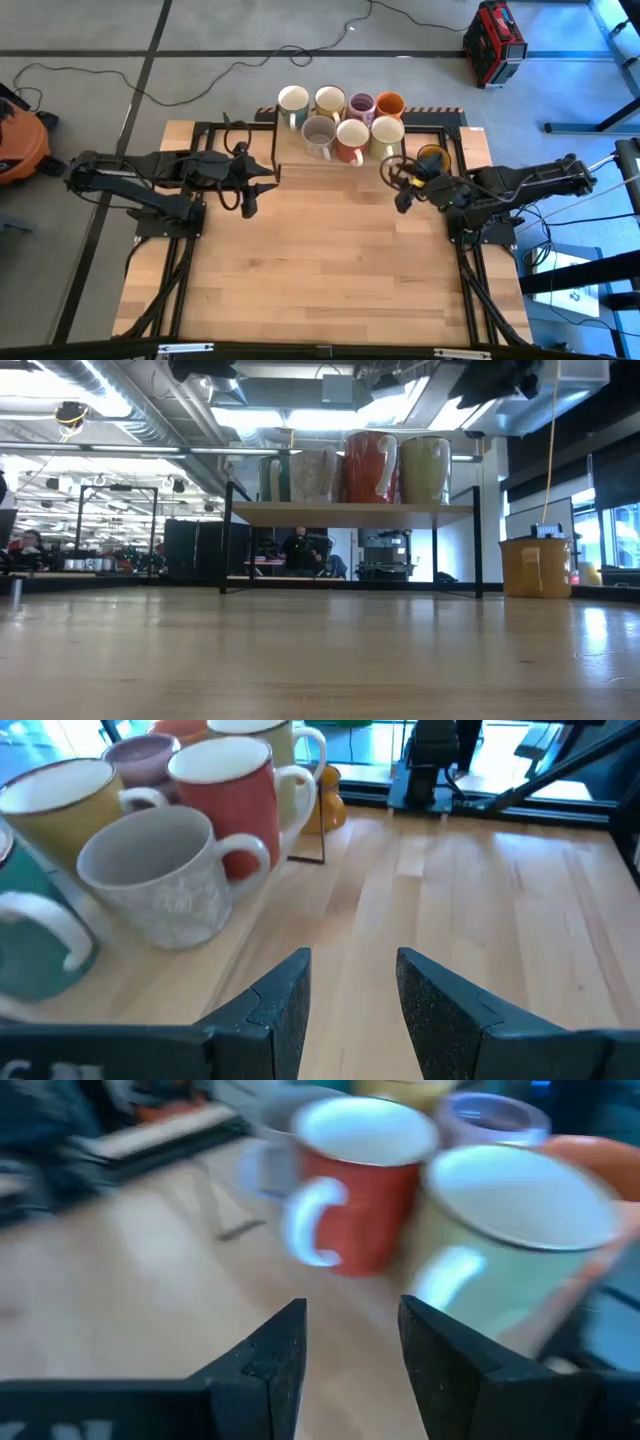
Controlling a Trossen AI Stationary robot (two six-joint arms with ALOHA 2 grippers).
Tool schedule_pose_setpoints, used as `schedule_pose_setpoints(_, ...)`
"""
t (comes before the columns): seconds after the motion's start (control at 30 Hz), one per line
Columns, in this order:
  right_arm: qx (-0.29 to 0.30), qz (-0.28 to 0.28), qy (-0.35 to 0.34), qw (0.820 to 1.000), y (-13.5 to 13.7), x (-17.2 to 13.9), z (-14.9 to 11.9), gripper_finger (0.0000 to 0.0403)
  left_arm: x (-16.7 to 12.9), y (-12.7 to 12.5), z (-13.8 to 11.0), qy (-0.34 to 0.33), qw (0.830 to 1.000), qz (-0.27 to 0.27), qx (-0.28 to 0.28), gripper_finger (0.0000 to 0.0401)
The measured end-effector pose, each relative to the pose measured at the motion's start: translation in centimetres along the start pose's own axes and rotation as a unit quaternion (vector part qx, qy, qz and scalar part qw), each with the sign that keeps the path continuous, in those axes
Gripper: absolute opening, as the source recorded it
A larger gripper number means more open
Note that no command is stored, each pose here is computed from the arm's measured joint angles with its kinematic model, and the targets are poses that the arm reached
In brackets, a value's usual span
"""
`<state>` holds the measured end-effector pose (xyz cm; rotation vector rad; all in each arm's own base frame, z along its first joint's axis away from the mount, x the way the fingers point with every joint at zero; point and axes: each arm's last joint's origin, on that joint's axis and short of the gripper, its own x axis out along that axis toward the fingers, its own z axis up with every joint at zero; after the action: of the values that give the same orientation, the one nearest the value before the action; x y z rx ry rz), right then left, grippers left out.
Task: Place coffee mugs
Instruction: Adjust the green mug on the shelf
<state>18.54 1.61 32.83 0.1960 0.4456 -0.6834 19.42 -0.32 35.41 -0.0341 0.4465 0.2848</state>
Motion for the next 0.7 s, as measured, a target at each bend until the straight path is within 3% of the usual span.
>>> schedule_pose_setpoints(0.1,0.0,-0.045,0.012,0.999,-0.9,0.9,-0.1,0.0149,0.8,-0.2,-0.1,0.012,1.0,0.001,0.004,0.0144)
schedule_pose_setpoints(0.23,0.005,-0.059,0.031,0.998,-1.1,2.6,-1.1,0.0149,1.4,-0.5,-0.3,0.024,1.0,0.003,0.0,0.0144)
schedule_pose_setpoints(0.43,0.015,-0.073,0.015,0.997,-0.8,4.3,-3.1,0.0149,1.6,-0.5,-0.3,0.024,1.0,0.003,-0.013,0.0144)
schedule_pose_setpoints(0.7,0.031,-0.098,-0.034,0.994,-0.2,5.4,-3.5,0.0149,1.5,-0.5,-0.3,0.022,1.0,0.004,-0.015,0.0144)
